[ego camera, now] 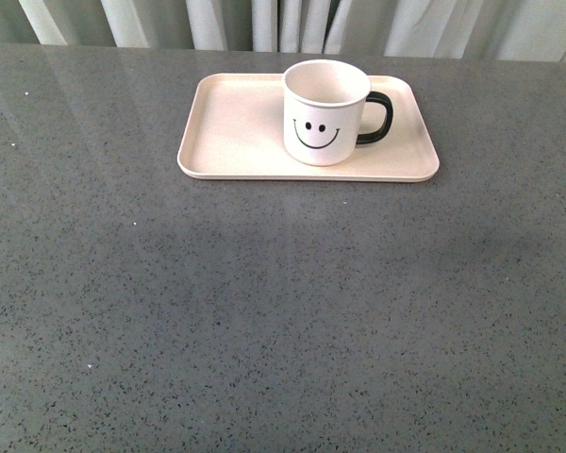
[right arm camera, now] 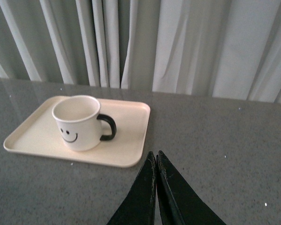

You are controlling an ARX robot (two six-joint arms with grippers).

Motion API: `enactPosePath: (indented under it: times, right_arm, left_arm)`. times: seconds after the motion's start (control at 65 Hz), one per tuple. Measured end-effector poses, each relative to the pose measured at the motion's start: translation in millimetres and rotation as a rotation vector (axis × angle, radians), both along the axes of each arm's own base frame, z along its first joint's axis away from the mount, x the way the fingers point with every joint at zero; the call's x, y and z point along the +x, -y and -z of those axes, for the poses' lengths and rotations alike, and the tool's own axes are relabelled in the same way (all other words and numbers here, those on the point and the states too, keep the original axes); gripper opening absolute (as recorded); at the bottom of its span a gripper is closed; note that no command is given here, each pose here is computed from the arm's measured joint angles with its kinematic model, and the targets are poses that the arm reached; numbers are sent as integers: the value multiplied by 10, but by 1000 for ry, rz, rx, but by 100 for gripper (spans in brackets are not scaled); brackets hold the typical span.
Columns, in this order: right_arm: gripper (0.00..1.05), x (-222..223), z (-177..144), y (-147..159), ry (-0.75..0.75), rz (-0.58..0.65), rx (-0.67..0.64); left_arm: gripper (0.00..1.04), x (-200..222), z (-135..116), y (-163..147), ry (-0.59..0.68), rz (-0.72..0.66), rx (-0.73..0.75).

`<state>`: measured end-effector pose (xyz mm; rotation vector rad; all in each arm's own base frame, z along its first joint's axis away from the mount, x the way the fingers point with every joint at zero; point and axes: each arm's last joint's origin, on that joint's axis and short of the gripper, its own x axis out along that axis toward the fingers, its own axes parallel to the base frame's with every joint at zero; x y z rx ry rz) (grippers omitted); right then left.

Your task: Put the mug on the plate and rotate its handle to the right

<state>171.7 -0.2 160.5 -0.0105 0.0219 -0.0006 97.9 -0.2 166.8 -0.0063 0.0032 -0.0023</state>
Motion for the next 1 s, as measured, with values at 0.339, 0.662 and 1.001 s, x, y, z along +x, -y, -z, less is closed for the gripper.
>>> enactPosePath:
  times: [0.339, 0.662, 1.001]
  right_arm:
    - [2, -247, -28, 0, 10, 0, 0]
    - [2, -450, -114, 0, 37, 0, 0]
    - [2, -549, -126, 0, 42, 0, 0]
  left_arm:
    - [96, 0, 0, 0, 0, 0, 0]
    - [96, 0, 0, 0, 0, 0, 0]
    - [96, 0, 0, 0, 0, 0, 0]
